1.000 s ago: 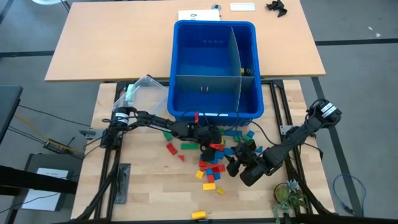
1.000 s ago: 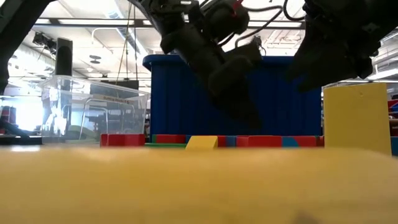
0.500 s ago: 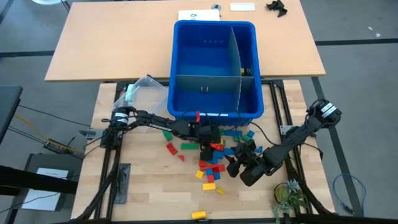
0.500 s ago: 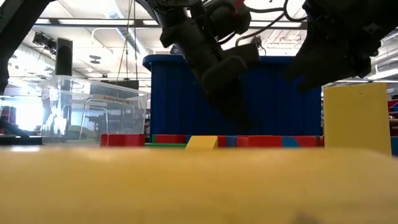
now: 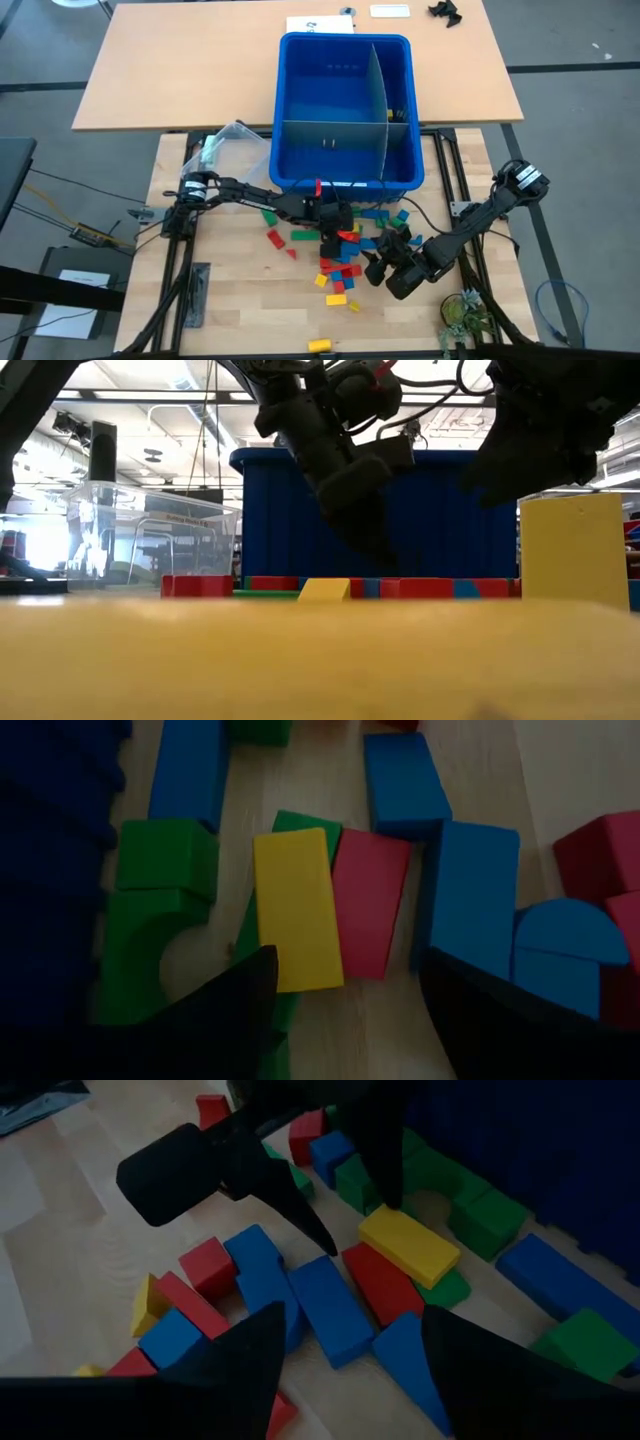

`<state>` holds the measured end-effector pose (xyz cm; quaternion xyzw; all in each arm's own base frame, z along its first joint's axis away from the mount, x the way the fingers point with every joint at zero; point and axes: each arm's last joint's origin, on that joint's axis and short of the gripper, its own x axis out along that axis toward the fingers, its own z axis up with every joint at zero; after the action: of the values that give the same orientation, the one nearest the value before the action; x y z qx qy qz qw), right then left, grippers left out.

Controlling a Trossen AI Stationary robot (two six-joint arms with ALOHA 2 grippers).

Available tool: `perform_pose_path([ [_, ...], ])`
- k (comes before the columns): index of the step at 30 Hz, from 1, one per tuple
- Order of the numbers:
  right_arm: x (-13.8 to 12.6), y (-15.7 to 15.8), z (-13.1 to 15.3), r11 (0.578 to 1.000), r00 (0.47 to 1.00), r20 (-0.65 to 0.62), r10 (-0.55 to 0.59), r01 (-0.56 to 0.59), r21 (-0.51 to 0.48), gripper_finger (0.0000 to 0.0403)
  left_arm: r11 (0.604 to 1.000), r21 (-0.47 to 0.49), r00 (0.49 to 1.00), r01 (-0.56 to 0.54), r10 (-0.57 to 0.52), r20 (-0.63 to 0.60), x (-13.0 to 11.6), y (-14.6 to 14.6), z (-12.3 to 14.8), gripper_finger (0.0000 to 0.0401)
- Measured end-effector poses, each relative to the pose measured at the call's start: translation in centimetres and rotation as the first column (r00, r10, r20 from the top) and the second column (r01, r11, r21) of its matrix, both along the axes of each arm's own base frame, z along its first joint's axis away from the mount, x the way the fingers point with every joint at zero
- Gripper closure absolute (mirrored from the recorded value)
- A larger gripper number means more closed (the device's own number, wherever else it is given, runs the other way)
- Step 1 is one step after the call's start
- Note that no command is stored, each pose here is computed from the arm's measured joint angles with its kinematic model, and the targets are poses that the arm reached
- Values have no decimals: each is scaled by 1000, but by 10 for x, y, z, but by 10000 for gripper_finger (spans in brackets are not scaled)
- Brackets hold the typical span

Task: Sort blocks
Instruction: Put the yellow block into the blue bin

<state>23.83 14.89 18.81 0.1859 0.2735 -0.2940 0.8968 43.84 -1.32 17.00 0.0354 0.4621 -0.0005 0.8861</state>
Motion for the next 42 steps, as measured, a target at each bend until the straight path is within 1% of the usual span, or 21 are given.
perform_pose_path([
  [4,0,1,0,1000,1000,-4,5,-5,4,172,1000,-6,1000,-13,13,-12,-3,0,-5,148],
  [9,-1,2,0,1000,1000,-3,10,-10,4,171,1000,-10,1000,-22,22,22,-6,1,-9,148],
  [14,-1,2,0,1000,1000,4,10,-10,10,170,1000,2,1000,16,-16,21,-6,0,-9,148],
  [18,0,3,1,1000,1000,9,13,-13,11,173,999,7,998,39,-39,43,-5,0,-8,148],
  [22,0,3,1,1000,1000,11,13,-13,12,174,999,31,995,11,-14,97,0,5,-6,148],
  [27,1,3,1,1000,1000,18,13,-14,17,174,999,43,993,-14,8,121,3,11,-8,148],
  [30,1,3,1,1000,1000,22,14,-14,19,174,1000,17,992,12,-14,123,6,12,-16,148],
  [32,1,3,1,1000,1000,22,14,-15,18,174,1000,-2,996,29,-29,88,5,11,-24,148],
  [35,1,4,1,1000,1000,25,17,-18,18,174,999,-8,995,33,-32,97,7,11,-25,151],
  [38,2,4,2,1000,999,27,21,-21,10,174,999,-9,995,31,-30,99,7,11,-25,171],
  [42,2,4,2,999,999,17,39,-39,-9,174,999,-12,995,32,-31,97,7,11,-25,232],
])
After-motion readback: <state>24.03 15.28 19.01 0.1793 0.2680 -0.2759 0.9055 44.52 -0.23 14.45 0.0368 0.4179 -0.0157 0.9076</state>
